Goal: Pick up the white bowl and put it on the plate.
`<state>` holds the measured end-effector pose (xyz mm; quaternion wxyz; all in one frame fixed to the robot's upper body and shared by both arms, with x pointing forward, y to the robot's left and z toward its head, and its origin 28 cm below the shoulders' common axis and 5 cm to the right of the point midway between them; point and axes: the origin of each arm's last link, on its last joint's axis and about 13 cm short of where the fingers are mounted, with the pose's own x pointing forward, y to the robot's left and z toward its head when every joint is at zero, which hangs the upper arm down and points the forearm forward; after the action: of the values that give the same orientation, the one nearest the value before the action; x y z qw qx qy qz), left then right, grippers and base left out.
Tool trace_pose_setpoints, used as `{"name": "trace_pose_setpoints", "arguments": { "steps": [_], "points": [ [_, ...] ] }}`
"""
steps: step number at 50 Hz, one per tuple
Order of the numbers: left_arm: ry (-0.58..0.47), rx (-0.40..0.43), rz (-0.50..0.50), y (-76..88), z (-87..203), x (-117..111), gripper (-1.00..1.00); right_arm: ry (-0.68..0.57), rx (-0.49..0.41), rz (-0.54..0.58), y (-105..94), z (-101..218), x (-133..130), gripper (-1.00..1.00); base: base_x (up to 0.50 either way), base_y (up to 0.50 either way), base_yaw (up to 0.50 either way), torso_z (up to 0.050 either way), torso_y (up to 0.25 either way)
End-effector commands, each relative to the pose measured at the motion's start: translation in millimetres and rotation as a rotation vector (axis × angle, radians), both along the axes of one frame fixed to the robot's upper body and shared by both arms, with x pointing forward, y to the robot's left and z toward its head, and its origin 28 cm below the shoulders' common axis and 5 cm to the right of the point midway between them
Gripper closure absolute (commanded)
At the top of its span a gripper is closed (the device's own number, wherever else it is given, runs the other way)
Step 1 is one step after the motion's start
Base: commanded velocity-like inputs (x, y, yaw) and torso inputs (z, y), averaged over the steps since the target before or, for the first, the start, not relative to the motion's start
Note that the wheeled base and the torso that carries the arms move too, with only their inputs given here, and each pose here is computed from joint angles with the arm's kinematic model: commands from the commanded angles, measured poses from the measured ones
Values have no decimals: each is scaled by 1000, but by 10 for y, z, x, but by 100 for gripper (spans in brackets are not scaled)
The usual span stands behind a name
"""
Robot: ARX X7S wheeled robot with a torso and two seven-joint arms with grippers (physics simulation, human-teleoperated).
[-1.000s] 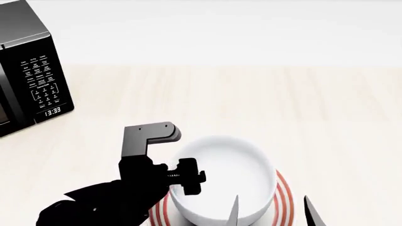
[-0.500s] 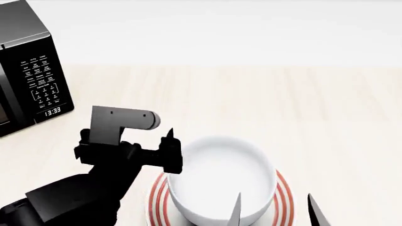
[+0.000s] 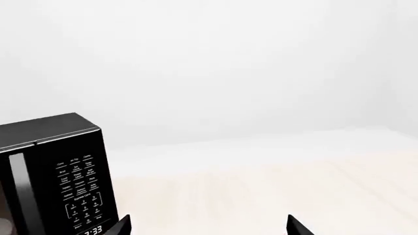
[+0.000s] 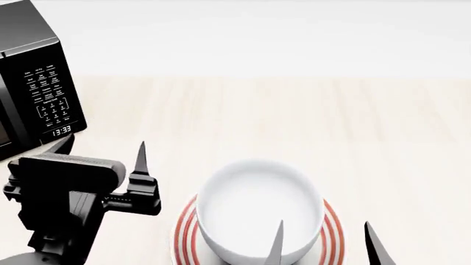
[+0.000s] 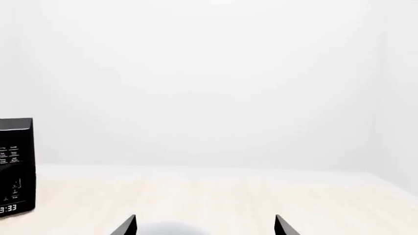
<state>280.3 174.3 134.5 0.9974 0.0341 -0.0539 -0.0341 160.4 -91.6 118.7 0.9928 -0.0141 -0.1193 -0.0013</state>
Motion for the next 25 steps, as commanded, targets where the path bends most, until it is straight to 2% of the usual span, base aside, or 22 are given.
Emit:
{"name": "trace_pose_setpoints", "arguments": {
  "steps": [1, 4, 7, 14, 18, 25],
  "points": [
    [-121, 2, 51, 136, 21, -381, -100, -12, 2, 5, 9, 37, -18, -100, 0, 0, 0, 0, 0],
    [-138, 1, 55, 150, 7, -494, -100, -10, -2, 8, 19, 31, -22, -100, 0, 0, 0, 0, 0],
    [-123, -34, 40, 164, 4, -618, -100, -13, -2, 10, 24, 40, -30, -100, 0, 0, 0, 0, 0],
    [-180, -23, 53, 209, 0, -872, -100, -19, 1, 12, 24, 54, -45, -100, 0, 0, 0, 0, 0],
    [-156, -54, 58, 247, -43, -942, -100, -22, 0, 14, 28, 62, -47, -100, 0, 0, 0, 0, 0],
    [-145, -55, 75, 278, -138, -1043, -100, -25, -1, 17, 36, 72, -57, -100, 0, 0, 0, 0, 0]
  ]
}}
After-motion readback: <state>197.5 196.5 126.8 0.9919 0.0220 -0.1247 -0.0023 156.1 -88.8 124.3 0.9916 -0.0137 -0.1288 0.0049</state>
